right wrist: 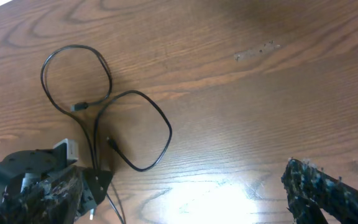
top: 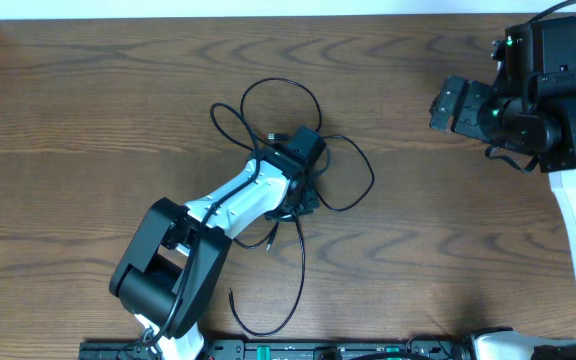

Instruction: Untangle cables

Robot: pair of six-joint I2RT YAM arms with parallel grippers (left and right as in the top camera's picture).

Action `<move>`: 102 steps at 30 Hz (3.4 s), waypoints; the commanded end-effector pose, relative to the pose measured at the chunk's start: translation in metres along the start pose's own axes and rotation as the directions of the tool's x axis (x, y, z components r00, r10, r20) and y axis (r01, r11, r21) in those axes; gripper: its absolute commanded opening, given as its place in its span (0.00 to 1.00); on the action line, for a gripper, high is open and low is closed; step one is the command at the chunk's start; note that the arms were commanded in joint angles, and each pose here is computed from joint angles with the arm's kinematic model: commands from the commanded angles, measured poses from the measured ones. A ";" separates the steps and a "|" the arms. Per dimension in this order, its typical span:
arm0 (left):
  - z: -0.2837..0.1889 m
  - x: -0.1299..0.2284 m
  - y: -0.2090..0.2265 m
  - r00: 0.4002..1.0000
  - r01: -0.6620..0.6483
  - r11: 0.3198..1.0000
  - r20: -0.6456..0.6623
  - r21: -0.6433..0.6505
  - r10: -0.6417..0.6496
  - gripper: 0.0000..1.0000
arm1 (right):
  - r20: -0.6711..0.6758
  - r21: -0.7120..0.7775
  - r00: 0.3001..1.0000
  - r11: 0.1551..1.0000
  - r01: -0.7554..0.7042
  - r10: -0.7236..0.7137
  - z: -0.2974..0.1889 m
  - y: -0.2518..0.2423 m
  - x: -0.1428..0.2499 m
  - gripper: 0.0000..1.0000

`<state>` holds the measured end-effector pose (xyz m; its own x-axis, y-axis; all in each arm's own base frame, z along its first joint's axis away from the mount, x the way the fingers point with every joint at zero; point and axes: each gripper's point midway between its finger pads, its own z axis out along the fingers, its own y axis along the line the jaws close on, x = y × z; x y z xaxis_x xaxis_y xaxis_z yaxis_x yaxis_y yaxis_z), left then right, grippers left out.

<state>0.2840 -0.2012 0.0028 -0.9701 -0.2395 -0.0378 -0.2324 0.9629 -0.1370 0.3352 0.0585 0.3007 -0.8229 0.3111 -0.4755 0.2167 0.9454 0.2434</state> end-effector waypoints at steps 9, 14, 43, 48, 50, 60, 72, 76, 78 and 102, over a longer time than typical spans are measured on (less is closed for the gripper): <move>-0.004 -0.007 0.003 0.999 -0.003 1.000 0.037 -0.028 0.004 0.07 | -0.007 0.008 1.000 1.000 0.015 -0.015 -0.001 -0.003 0.003 0.99; -0.093 -0.022 -0.042 0.987 -0.087 0.978 0.149 0.189 0.059 0.07 | -0.039 -0.002 0.999 1.000 0.030 -0.030 0.010 0.001 0.012 0.99; -0.470 0.025 -0.094 0.917 -0.163 0.105 0.190 0.981 -0.351 0.07 | -0.020 -0.489 0.995 0.869 0.072 -0.094 0.057 0.104 0.022 0.99; -0.510 0.004 -0.083 0.856 -0.165 -0.051 0.117 0.985 -0.504 0.07 | 0.045 -0.737 0.979 0.655 0.166 -0.197 0.045 0.160 0.038 0.99; -0.518 -0.005 -0.076 0.823 -0.170 -0.076 0.099 0.982 -0.560 0.07 | 0.094 -0.796 0.969 0.566 0.212 -0.230 0.034 0.177 0.042 0.99; -0.542 -0.018 -0.060 0.764 -0.143 -0.219 -0.033 0.965 -0.644 0.07 | 0.273 -0.874 0.902 0.307 0.377 -0.334 -0.009 0.225 0.064 0.99; -0.550 -0.009 -0.064 0.810 -0.087 -0.298 -0.107 0.950 -0.577 0.08 | 0.390 -0.834 0.873 0.288 0.470 -0.293 -0.023 0.258 0.068 0.99; -0.548 -0.002 -0.071 0.829 -0.072 -0.295 -0.108 0.953 -0.549 0.07 | 0.444 -0.835 0.848 0.211 0.508 -0.288 -0.041 0.275 0.079 0.91; -0.546 0.001 -0.075 0.835 -0.063 -0.292 -0.110 0.954 -0.539 0.07 | 0.459 -0.833 0.842 0.193 0.519 -0.283 -0.046 0.279 0.081 0.91; -0.532 -0.007 -0.074 0.821 -0.036 -0.248 -0.113 0.968 -0.559 0.07 | 0.405 -0.837 0.876 0.279 0.470 -0.261 -0.031 0.268 0.067 0.18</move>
<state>0.2719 -0.2090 0.5337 -0.6824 -0.7142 0.1556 0.1436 -0.3397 -0.9295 0.3225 0.3308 0.3592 -0.5662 0.0657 -0.8216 -0.7644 0.3312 0.5533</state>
